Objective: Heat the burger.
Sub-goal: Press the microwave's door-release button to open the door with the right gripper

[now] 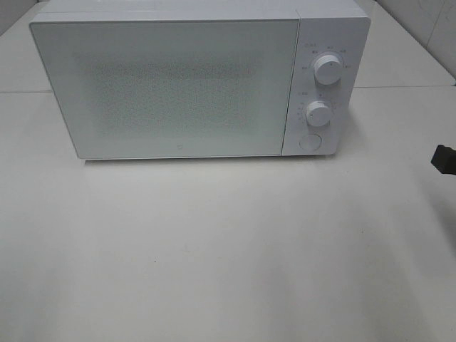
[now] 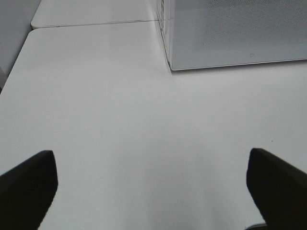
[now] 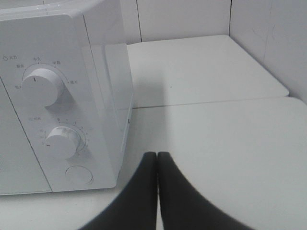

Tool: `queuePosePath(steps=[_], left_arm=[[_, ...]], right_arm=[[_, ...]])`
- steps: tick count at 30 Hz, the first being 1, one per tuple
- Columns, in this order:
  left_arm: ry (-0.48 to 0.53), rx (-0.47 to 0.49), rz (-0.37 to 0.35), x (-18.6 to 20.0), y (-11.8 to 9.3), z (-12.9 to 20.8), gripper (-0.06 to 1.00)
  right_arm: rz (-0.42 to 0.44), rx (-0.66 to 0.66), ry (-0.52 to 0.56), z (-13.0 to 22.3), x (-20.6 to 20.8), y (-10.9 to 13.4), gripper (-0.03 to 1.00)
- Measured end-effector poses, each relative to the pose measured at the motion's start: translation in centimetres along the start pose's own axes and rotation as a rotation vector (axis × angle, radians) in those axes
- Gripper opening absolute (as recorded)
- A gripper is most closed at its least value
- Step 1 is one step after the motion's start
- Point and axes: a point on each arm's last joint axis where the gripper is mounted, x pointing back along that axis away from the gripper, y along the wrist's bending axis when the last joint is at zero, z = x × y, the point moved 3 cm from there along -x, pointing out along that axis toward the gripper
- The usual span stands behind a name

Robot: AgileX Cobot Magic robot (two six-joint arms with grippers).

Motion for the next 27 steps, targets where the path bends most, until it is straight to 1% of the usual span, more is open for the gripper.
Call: queuePosePath(steps=[1,3,4,6,7,8,9,11,13,14,16,17,18,19,20,21,22,23,24,25,26,27], left_arm=[[0.000,0.000,0.000,0.0,0.0,0.0,1.00],[0.000,0.000,0.000,0.0,0.0,0.0,1.00],[0.000,0.000,0.000,0.0,0.0,0.0,1.00],[0.000,0.000,0.000,0.0,0.0,0.0,1.00],[0.000,0.000,0.000,0.0,0.0,0.0,1.00],[0.000,0.000,0.000,0.0,0.0,0.0,1.00],[0.000,0.000,0.000,0.0,0.0,0.0,1.00],[0.000,0.000,0.000,0.0,0.0,0.0,1.00],[0.000,0.000,0.000,0.0,0.0,0.0,1.00],[0.000,0.000,0.000,0.0,0.0,0.0,1.00],[0.000,0.000,0.000,0.0,0.0,0.0,1.00],[0.000,0.000,0.000,0.0,0.0,0.0,1.00],[0.000,0.000,0.000,0.0,0.0,0.0,1.00],[0.000,0.000,0.000,0.0,0.0,0.0,1.00],[0.000,0.000,0.000,0.0,0.0,0.0,1.00],[0.000,0.000,0.000,0.0,0.0,0.0,1.00],[0.000,0.000,0.000,0.0,0.0,0.0,1.00],[0.000,0.000,0.000,0.0,0.0,0.0,1.00],[0.000,0.000,0.000,0.0,0.0,0.0,1.00],[0.000,0.000,0.000,0.0,0.0,0.0,1.00],[0.000,0.000,0.000,0.0,0.0,0.0,1.00],[0.000,0.000,0.000,0.0,0.0,0.0,1.00]], right_arm=[[-0.012,-0.043,0.014,0.4,-0.2,0.1,0.00],[-0.018,-0.057,0.022,0.5,-0.3,0.2,0.00],[-0.033,-0.086,0.036,0.9,-0.6,0.5,0.00],[-0.045,-0.090,0.043,1.1,-0.7,0.8,0.00],[-0.075,-0.100,0.061,1.6,-1.0,1.5,0.00],[-0.075,-0.100,0.061,1.6,-1.0,1.5,0.00],[-0.102,-0.119,0.090,2.1,-1.5,2.3,0.00],[-0.114,-0.136,0.101,2.2,-1.8,2.7,0.00],[-0.143,-0.201,0.147,3.0,-2.7,3.8,0.00],[-0.143,-0.201,0.147,3.0,-2.7,3.8,0.00],[-0.155,-0.302,0.193,3.7,-3.4,4.5,0.00],[-0.155,-0.302,0.193,3.7,-3.4,4.5,0.00],[-0.151,-0.391,0.208,3.8,-3.9,4.8,0.00],[-0.151,-0.427,0.211,3.8,-4.1,4.9,0.00],[-0.151,-0.427,0.211,3.8,-4.1,4.9,0.00],[-0.148,-0.511,0.223,3.9,-4.4,5.0,0.00],[-0.145,-0.544,0.227,3.9,-4.6,5.0,0.00],[-0.145,-0.544,0.227,3.9,-4.6,5.0,0.00],[-0.138,-0.615,0.237,4.0,-4.8,5.1,0.00],[-0.135,-0.642,0.244,4.1,-4.9,5.1,0.00],[-0.135,-0.642,0.244,4.1,-4.9,5.1,0.00],[-0.127,-0.689,0.253,4.3,-5.0,5.1,0.00]])
